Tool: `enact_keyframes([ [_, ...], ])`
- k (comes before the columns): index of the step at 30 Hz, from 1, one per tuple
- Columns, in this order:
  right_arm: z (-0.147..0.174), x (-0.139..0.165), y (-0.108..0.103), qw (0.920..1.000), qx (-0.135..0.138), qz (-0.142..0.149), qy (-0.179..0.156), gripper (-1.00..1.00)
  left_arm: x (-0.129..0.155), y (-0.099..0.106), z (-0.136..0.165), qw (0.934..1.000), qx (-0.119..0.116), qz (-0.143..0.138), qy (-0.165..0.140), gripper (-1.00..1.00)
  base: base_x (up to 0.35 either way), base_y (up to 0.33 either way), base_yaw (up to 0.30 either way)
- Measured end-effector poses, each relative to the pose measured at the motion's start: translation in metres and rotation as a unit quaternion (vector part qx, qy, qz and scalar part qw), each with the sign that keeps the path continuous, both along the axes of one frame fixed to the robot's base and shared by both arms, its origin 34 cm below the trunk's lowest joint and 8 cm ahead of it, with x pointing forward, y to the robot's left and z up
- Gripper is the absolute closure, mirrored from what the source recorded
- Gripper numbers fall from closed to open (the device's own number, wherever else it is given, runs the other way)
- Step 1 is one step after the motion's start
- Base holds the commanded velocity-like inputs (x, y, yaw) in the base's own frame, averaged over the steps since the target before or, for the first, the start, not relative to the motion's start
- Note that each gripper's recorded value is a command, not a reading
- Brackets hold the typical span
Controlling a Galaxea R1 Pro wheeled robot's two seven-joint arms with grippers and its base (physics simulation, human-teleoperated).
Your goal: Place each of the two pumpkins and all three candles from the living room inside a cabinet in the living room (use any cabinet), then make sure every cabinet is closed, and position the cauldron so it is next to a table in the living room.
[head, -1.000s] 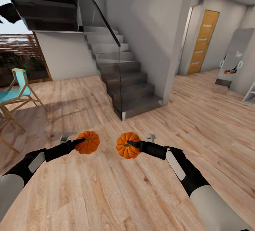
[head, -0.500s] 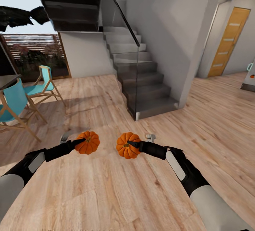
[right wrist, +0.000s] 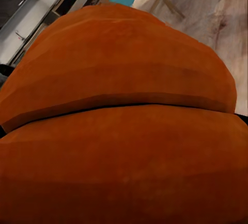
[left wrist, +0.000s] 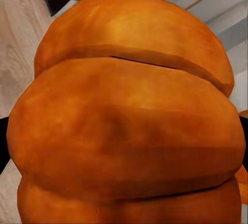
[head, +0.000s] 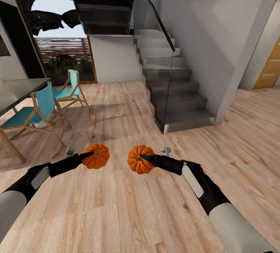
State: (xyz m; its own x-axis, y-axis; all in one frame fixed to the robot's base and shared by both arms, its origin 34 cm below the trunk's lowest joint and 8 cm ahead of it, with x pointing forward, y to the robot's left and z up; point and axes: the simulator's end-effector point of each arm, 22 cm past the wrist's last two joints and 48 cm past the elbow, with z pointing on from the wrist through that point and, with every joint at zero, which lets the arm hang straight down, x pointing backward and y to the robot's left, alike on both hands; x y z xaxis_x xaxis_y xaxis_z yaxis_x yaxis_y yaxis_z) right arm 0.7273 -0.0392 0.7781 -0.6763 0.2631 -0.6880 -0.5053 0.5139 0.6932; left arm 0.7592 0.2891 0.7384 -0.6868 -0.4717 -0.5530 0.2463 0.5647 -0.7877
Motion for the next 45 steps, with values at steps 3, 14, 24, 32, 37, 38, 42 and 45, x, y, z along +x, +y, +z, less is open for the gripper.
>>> enact_keyframes([
  [3, 0.0, 0.0, 0.0, 1.0, 0.0, 0.0, 0.0, 1.0, 0.0, 0.0, 0.0, 1.0, 0.0, 0.0, 0.0, 1.0, 0.0, 0.0, 0.287],
  [14, -0.001, 0.0, 0.0, 1.0, -0.001, 0.0, 0.002, 1.0, 0.0, 0.0, 0.0, 1.0, 0.0, 0.0, 0.0, 1.0, 0.0, 0.0, 0.287],
  [24, -0.005, 0.0, -0.001, 1.0, -0.001, -0.002, 0.005, 1.0, 0.0, 0.0, -0.001, 1.0, 0.0, 0.0, 0.001, 1.0, 0.0, 0.0, 0.287],
  [32, -0.007, 0.0, -0.001, 1.0, -0.001, -0.002, 0.007, 1.0, 0.0, 0.0, -0.003, 1.0, 0.0, 0.0, 0.002, 1.0, 0.0, 0.0, 0.286],
  [37, -0.008, 0.0, -0.001, 1.0, -0.001, -0.001, 0.008, 1.0, 0.0, 0.0, -0.004, 1.0, 0.0, 0.0, 0.003, 1.0, 0.0, 0.0, 0.284],
  [38, -0.009, 0.0, -0.001, 1.0, -0.001, -0.001, 0.008, 1.0, 0.0, 0.0, -0.004, 1.0, 0.0, 0.0, 0.003, 1.0, 0.0, 0.0, 0.279],
  [42, -0.01, 0.0, -0.001, 1.0, -0.001, -0.001, 0.009, 1.0, 0.0, 0.0, -0.005, 1.0, 0.0, 0.0, 0.004, 1.0, 0.0, 0.0, 0.272],
  [45, -0.011, 0.0, -0.001, 0.9999, -0.001, -0.001, 0.01, 1.0, 0.0, 0.0, -0.006, 1.0, 0.0, 0.0, 0.005, 1.0, 0.0, 0.0, 0.261],
])
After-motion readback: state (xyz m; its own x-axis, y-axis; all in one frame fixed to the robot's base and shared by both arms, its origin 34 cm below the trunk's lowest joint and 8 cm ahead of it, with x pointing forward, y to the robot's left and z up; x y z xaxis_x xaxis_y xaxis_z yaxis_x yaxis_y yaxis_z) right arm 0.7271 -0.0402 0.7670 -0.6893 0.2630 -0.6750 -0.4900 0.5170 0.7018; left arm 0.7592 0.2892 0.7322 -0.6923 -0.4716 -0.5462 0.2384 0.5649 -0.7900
